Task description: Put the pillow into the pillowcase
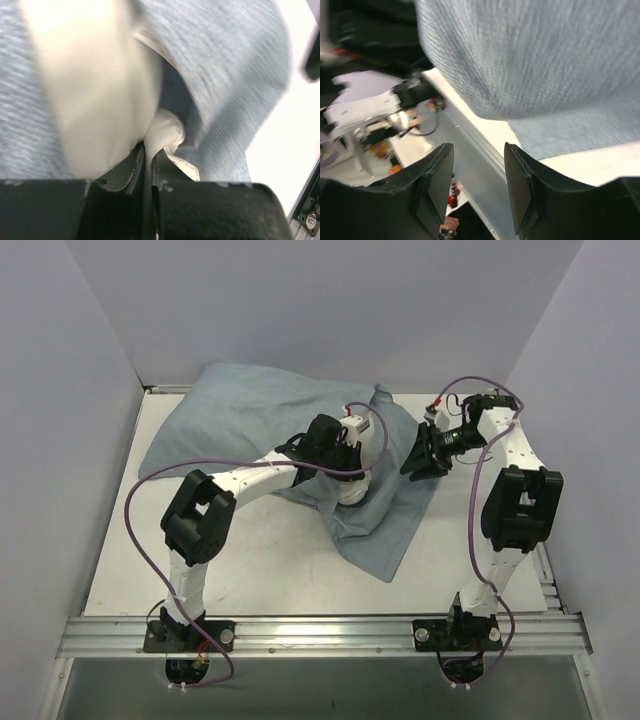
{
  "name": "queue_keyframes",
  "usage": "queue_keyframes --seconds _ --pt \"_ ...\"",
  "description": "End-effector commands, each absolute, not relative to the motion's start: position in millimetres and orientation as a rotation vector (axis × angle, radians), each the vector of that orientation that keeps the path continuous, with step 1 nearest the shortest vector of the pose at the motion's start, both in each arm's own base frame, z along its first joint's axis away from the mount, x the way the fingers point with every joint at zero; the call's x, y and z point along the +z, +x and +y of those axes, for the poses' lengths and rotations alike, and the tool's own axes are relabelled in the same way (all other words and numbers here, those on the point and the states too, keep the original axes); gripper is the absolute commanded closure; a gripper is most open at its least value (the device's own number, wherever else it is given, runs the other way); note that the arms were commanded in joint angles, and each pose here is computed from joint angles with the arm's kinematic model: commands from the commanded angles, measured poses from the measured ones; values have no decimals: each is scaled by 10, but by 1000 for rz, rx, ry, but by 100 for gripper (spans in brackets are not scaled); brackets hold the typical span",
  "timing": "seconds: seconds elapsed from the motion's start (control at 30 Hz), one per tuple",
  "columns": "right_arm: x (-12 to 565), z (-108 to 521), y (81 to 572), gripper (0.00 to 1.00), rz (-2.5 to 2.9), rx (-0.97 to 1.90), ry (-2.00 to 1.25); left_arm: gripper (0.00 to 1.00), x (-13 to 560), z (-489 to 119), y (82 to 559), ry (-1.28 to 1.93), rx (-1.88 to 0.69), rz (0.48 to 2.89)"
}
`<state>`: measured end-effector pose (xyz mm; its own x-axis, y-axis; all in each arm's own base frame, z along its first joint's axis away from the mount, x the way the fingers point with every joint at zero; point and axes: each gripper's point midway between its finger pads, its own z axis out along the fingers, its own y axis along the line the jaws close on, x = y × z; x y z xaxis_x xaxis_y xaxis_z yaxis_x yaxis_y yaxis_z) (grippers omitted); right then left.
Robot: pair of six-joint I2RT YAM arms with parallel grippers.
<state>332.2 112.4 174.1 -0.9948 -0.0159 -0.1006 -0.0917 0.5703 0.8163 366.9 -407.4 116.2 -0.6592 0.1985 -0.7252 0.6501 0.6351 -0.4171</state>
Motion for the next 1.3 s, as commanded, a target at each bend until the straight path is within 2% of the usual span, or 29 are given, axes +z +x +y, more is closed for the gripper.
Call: queue_keyframes --seconds 0.0,0.03,0.13,0.27,0.3,0.4,0.47,0.6,0.67,0.77,0.87,0.9,0.93,1.0,1.03,1.07,1.1,1.17,1.27 --pt "1763 864 3240 55 2773 1001 -68 89 1466 -4286 3681 711 -927 2108" --pt "1693 745 3225 55 2796 872 -60 89 1454 -4281 3676 714 -924 2116" --pt "1730 598 3166 55 2720 728 -60 95 1346 -4231 3690 706 -898 2153" --pt "2076 933 3125 55 2560 921 -119 100 1314 -4253 3721 678 -926 2169" --pt "2082 1003 3161 51 2547 913 -134 100 1275 -4266 3719 679 -933 2177" --pt "1840 1257 3234 50 2605 875 -168 100 1291 -4311 3746 680 -952 2170" --pt "1654 1356 3287 48 2657 867 -80 100 1319 -4319 3788 679 -953 2164" --pt "1274 1258 3582 43 2733 674 79 100 1275 -4295 3814 680 -948 2180" --pt "1192 1225 3680 35 2732 590 110 100 1264 -4273 3817 676 -950 2186" --pt "1026 1208 3843 35 2721 498 115 100 1238 -4261 3825 665 -952 2192" --pt "854 1179 3964 42 2733 470 156 100 1215 -4233 3845 647 -956 2202" --pt "780 1173 4013 51 2732 469 158 100 1206 -4228 3852 642 -958 2201" --pt "752 1179 4034 57 2731 476 154 100 1194 -4230 3852 637 -959 2206" --pt "679 1205 4051 64 2746 493 134 100 1169 -4219 3871 623 -967 2217" --pt "657 1212 4070 64 2749 492 126 100 1172 -4226 3882 616 -973 2216" --pt "625 1208 4078 63 2754 492 116 100 1151 -4230 3889 612 -973 2220" --pt "553 1213 4075 52 2772 485 108 100 1155 -4234 3894 612 -973 2219" --pt "510 1296 4061 40 2774 550 93 100 1151 -4246 3902 610 -976 2220" --pt "497 1415 4021 36 2759 602 58 100 1154 -4250 3911 607 -976 2218"
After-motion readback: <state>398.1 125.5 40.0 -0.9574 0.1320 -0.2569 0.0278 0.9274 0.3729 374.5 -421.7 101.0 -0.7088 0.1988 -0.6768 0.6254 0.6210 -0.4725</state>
